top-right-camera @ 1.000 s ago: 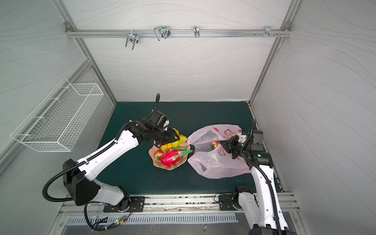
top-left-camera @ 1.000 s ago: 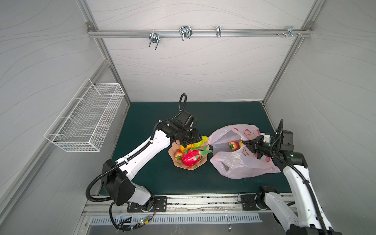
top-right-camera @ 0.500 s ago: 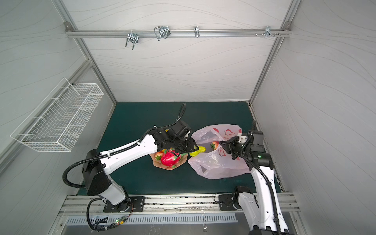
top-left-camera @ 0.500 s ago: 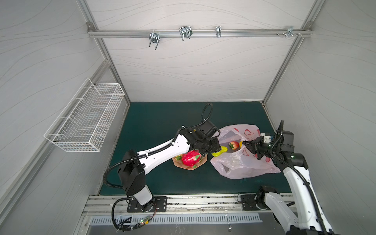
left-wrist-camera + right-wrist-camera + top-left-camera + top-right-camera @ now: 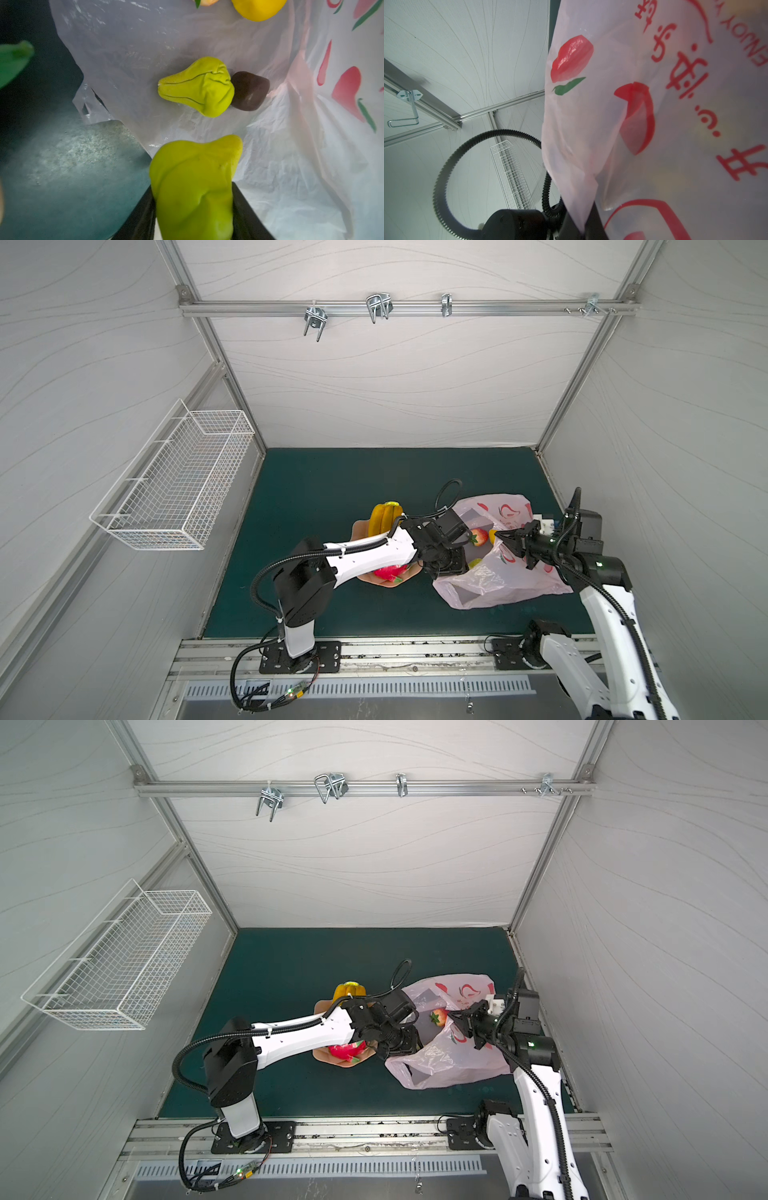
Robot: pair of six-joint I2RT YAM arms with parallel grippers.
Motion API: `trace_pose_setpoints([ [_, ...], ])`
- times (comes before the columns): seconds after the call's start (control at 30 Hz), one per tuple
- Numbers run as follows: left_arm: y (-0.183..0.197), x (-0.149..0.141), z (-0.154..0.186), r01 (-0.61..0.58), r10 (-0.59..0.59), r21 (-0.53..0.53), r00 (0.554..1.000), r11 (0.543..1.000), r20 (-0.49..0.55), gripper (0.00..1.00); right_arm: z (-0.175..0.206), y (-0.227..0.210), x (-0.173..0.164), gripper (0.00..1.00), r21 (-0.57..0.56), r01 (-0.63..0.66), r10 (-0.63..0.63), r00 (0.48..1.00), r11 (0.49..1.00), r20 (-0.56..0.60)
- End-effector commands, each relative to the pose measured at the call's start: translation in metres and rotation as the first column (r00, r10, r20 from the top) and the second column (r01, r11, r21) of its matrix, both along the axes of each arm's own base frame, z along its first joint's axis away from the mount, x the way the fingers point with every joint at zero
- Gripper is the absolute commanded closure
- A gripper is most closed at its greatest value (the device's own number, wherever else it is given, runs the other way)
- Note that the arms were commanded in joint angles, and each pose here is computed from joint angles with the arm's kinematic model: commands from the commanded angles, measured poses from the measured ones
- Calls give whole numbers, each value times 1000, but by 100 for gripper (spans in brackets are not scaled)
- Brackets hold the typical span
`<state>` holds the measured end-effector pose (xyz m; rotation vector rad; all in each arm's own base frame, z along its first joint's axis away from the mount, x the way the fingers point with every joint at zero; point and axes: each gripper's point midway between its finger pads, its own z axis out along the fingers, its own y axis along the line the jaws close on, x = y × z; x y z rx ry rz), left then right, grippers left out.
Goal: Place the fruits into the plastic bag
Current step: Place the fruit in the plastic bag.
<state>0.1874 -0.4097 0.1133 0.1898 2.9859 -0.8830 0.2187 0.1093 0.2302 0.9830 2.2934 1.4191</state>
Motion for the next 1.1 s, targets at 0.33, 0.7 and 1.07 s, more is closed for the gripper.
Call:
trace_pose_setpoints([
  [0.33,-70,23,24,65,-65,-129,998,990,4,74,-4,2,-7,100,-2,6,-6,1000,1000,-16],
  [0.7,-112,33,20,49,-63,-225,997,973,-53,59,-8,3,-2,100,25,18,-17,1000,1000,-15],
  [1.07,-123,27,11,13,-50,-266,990,964,-130,26,-5,5,5,100,44,13,-12,1000,999,-6],
])
